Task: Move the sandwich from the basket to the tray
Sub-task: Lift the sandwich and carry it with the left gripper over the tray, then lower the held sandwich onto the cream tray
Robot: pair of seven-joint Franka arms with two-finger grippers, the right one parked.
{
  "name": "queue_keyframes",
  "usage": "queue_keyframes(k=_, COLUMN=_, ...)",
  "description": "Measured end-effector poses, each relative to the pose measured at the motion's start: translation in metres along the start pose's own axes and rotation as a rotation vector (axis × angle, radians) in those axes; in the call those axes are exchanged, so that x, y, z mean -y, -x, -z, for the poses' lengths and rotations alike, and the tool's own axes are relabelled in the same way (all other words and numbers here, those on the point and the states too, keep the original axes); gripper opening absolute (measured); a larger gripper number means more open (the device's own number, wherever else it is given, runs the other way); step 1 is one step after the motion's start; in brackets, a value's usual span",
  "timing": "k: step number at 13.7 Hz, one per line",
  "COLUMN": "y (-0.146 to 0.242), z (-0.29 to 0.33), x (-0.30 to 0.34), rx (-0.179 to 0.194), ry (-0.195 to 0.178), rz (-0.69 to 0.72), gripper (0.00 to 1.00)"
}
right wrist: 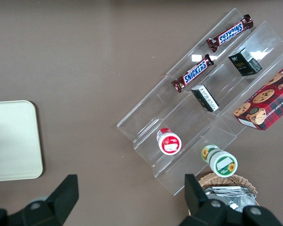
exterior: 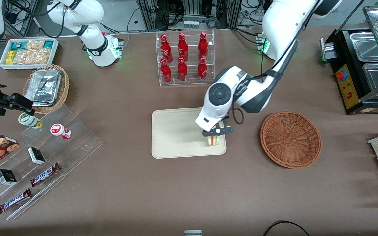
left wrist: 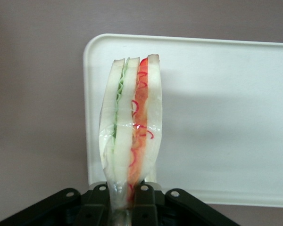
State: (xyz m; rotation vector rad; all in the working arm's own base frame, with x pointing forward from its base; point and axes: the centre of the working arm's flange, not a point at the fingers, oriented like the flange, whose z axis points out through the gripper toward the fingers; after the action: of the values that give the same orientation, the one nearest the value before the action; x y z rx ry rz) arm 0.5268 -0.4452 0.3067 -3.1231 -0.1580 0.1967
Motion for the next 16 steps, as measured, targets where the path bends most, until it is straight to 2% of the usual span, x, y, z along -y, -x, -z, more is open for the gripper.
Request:
queue_keyframes(k=5, y=-0.002, z=-0.03, x=-0.046, rx=0.022, ry=0.013, rz=0.011, gripper=0.15)
queue_keyframes(k=12, y=0.001, z=-0.052, x=-0.081, rx=0.013, ry=0.026, rz=0.035, gripper=0.15)
queue_keyframes(k=14, y=0.006, z=-0.053, x=-0.086, rx=0.004, ry=0.013, rz=0.039, gripper=0.15)
queue_keyframes(k=16, y=0.014, z=-0.057, x=-0.091, rx=-0.03, ry=-0.019, rz=0.044, gripper=0.15)
